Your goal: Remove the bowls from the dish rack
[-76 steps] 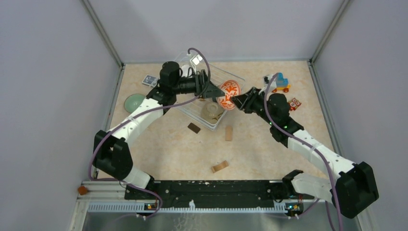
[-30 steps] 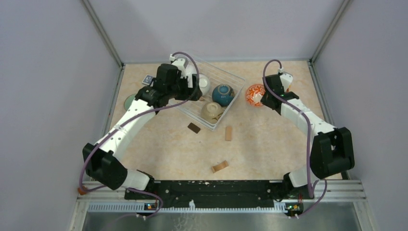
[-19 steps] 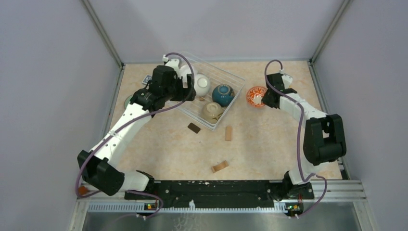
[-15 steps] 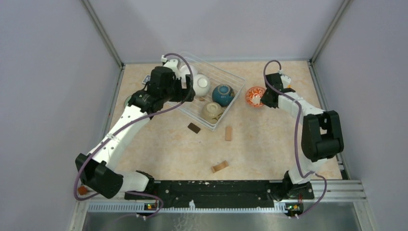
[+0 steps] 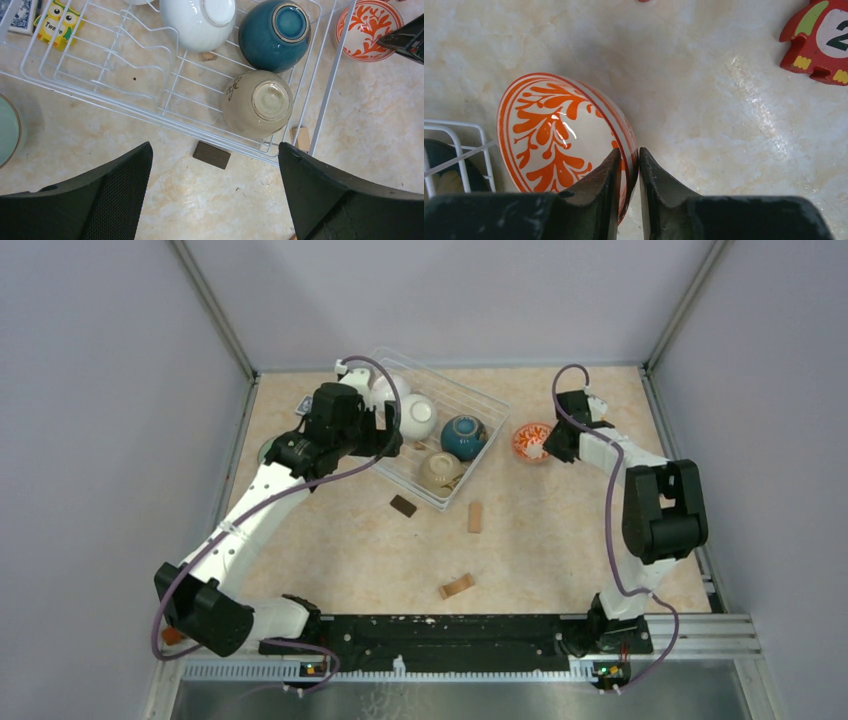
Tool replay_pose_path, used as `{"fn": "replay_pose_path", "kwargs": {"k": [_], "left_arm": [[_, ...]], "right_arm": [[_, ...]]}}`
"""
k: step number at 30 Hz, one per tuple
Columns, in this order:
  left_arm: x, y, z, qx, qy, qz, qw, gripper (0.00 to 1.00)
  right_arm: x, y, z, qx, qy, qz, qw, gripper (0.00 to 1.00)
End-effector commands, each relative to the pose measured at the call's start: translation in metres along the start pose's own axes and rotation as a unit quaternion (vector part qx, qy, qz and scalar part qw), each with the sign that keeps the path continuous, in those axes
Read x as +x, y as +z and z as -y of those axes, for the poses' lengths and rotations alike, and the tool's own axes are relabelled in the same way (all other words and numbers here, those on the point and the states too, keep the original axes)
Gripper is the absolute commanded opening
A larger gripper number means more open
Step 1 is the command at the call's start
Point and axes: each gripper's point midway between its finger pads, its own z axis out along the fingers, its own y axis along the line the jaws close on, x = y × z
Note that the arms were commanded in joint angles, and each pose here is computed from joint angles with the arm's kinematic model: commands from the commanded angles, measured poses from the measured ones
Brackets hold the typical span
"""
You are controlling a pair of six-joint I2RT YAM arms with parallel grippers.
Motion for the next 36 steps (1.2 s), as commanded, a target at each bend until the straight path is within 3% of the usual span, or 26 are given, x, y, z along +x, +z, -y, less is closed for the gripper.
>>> {"fn": "replay_pose_path", "kwargs": {"k": [1, 4, 9, 11, 17, 27, 33, 36], "left_arm": [[-0.011, -0.010, -0.001, -0.001, 0.007, 0.027, 1.000, 0.99], [-0.011, -0.010, -0.003, -0.003, 0.011, 0.028, 1.000, 0.99], [-0.014, -0.010, -0.005, -0.009, 0.014, 0.036, 0.999, 0.99], [-0.015, -0.010, -0.007, -0.014, 0.013, 0.039, 0.999, 0.99], [-0.015, -0.008, -0.007, -0.016, 0.006, 0.039, 0.999, 0.99], [-0.012, -0.008, 0.004, 0.012, -0.025, 0.039, 0.999, 0.99], [-0.003, -0.015, -0.005, -0.023, -0.110, 0.032, 0.993, 0.99], [0.001, -0.021, 0.008, 0.016, -0.129, 0.035, 0.991, 0.99]], "right_arm": [[-0.041, -0.008, -0.028, -0.048, 0.029, 0.045, 0.997, 0.22], [-0.047, -0.015, -0.029, -0.051, 0.020, 0.050, 0.997, 0.34], [-0.055, -0.030, -0.031, -0.058, -0.012, 0.053, 0.997, 0.37], [-0.058, -0.038, -0.031, -0.060, -0.022, 0.056, 0.996, 0.48], [-0.065, -0.066, -0.028, -0.084, -0.035, 0.082, 0.992, 0.67], [-0.043, -0.137, -0.044, -0.238, -0.075, 0.094, 0.964, 0.69], [-0.016, -0.173, -0.037, -0.304, -0.101, 0.095, 0.942, 0.69], [-0.002, -0.192, -0.027, -0.326, -0.107, 0.102, 0.934, 0.69]]}}
